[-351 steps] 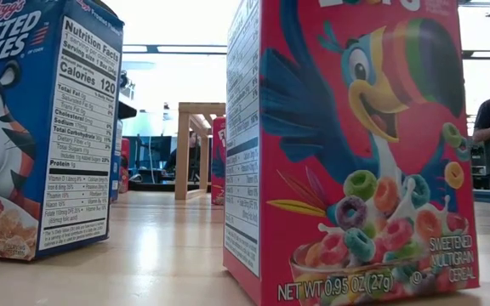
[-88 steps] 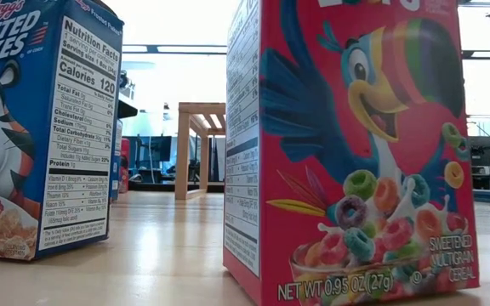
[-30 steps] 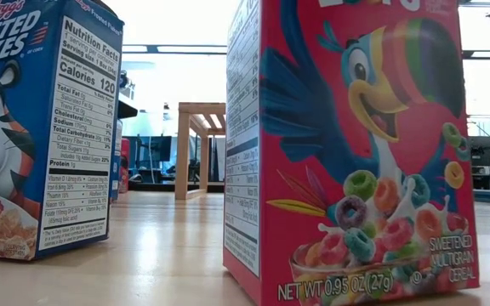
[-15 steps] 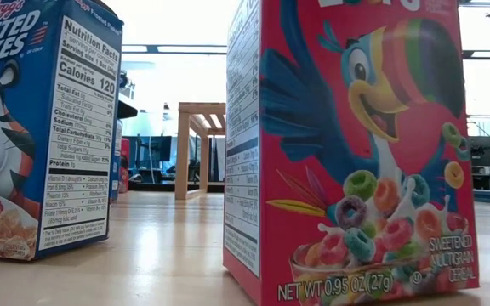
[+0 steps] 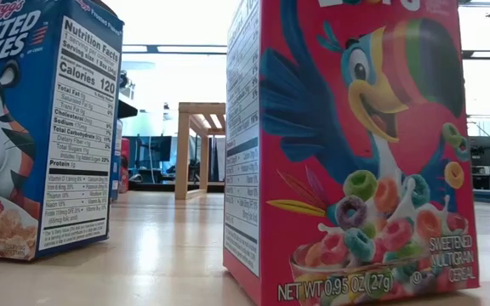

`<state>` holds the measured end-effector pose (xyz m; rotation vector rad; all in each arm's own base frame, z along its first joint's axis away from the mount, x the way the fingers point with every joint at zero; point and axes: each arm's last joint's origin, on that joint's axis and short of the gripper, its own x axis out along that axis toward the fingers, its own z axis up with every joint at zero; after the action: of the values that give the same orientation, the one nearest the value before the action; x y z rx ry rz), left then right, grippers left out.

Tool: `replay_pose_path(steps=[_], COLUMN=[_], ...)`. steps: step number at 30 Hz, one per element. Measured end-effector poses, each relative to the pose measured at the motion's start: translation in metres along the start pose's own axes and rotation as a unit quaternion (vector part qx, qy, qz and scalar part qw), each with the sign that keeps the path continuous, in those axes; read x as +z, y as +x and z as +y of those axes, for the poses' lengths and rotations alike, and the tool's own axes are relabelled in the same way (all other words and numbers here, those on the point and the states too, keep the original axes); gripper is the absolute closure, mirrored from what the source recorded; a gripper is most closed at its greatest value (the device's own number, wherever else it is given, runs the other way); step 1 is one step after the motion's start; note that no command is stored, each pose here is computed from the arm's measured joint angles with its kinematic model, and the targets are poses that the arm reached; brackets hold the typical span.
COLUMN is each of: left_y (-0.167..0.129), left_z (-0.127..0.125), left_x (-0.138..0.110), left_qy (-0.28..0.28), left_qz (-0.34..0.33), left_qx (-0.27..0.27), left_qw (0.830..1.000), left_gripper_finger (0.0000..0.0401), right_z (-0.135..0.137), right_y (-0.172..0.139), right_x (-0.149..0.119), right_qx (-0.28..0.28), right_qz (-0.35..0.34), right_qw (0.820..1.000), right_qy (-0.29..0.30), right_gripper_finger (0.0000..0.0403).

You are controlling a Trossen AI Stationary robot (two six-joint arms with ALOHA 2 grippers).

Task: Stack cereal on shelf
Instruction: Adjust the cereal boxes on the shelf

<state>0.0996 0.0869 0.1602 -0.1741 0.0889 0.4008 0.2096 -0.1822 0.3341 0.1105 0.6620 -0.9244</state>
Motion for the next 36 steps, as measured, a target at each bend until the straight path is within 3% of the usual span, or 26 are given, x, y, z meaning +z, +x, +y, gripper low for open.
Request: replay_pose_path(steps=[22, 24, 28, 30, 33, 36], left_y=[0.0, 0.0, 0.0, 0.0, 0.0, 0.0], left_z=[0.0, 0.0, 0.0, 0.0, 0.0, 0.0], left_x=[0.0, 0.0, 0.0, 0.0, 0.0, 0.0], left_qy=[0.0, 0.0, 0.0, 0.0, 0.0, 0.0], left_qz=[-0.001, -0.001, 0.0, -0.001, -0.001, -0.001], left_qx=[0.0, 0.0, 0.0, 0.001, 0.004, 0.006], left_qw=[1.0, 1.0, 1.0, 1.0, 1.0, 1.0], left_gripper_finger=[0.0396, 0.0396, 0.0396, 0.0396, 0.0396, 0.0396], right_z=[-0.005, -0.002, 0.022, 0.039, 0.065, 0.082], right_y=[-0.006, -0.017, -0.03, -0.028, -0.012, 0.01], right_x=[0.0, 0.002, 0.007, 0.011, 0.013, 0.014], right_qx=[-0.004, 0.02, 0.154, 0.193, 0.216, 0.2], right_qz=[-0.004, -0.021, -0.064, -0.086, -0.1, -0.109], right_qw=[1.0, 0.999, 0.985, 0.975, 0.965, 0.966], right_qy=[-0.011, -0.014, -0.053, -0.073, -0.109, -0.121], right_gripper_finger=[0.0403, 0.0403, 0.0403, 0.0403, 0.0403, 0.0403])
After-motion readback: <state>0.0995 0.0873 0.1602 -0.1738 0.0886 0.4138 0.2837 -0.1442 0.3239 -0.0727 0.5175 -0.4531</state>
